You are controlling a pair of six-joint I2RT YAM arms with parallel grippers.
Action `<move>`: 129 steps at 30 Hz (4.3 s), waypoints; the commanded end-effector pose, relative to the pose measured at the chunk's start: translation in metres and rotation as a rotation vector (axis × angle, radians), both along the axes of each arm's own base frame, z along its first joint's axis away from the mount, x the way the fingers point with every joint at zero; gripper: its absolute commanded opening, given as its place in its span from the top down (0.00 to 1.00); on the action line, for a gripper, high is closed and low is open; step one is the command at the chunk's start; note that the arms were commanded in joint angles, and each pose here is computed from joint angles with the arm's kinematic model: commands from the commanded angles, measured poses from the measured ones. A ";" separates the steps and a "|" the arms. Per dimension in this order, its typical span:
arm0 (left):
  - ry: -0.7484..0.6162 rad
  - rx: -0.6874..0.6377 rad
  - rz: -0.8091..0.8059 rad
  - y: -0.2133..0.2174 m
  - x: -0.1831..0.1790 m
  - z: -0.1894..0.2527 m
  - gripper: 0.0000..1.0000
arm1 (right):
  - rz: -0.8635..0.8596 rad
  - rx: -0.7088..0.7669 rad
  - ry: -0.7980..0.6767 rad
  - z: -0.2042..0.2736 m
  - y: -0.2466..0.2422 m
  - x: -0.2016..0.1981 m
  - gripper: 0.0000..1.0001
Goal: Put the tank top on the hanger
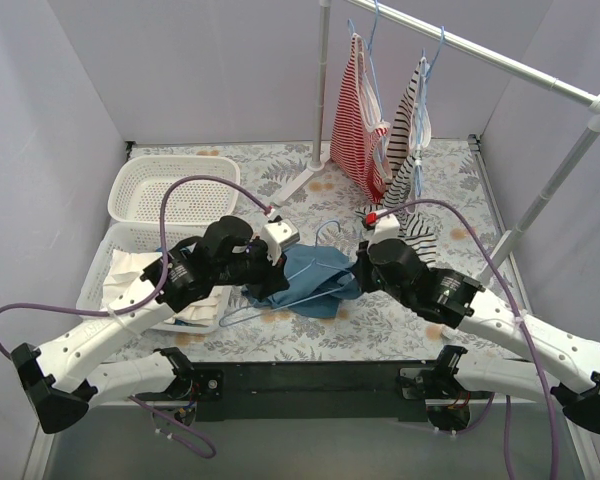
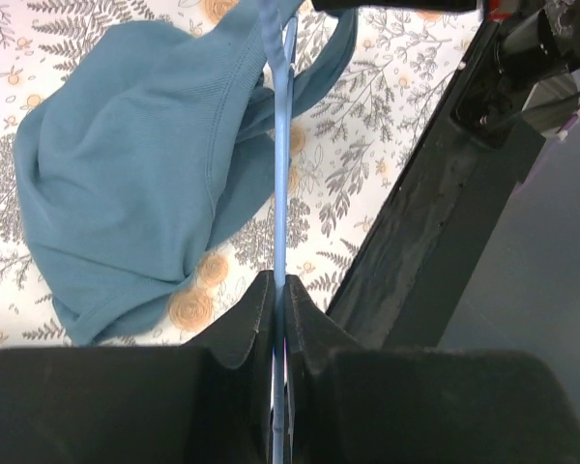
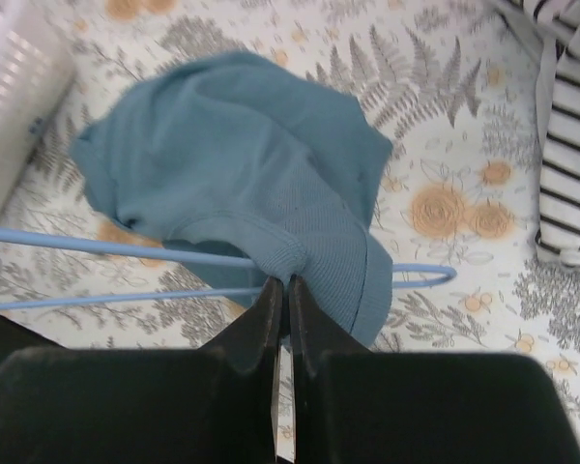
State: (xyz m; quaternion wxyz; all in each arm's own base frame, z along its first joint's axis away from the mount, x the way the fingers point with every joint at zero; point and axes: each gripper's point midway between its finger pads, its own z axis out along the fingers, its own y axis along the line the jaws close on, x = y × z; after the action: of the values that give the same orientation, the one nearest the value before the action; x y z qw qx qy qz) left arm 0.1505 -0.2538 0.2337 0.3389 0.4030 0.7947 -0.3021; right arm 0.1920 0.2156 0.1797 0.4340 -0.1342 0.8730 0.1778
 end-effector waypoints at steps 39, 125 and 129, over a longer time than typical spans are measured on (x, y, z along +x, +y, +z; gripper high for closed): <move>-0.097 -0.469 0.145 -0.045 0.033 0.033 0.50 | 0.133 0.104 -0.302 0.088 0.062 0.033 0.99; 0.004 -0.348 0.734 0.046 0.091 0.032 1.00 | -0.083 0.008 -0.466 0.152 -0.021 0.038 0.99; -0.037 -0.359 0.733 0.050 0.096 0.037 1.00 | -0.102 -0.011 -0.477 0.158 -0.024 0.041 0.99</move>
State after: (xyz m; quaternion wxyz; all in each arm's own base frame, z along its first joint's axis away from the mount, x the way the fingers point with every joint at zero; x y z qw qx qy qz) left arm 0.2450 -0.2104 0.2561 0.4751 -0.0075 0.8276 -0.2989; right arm 0.2284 0.1992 0.3101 0.6129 -0.1476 0.7660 0.1261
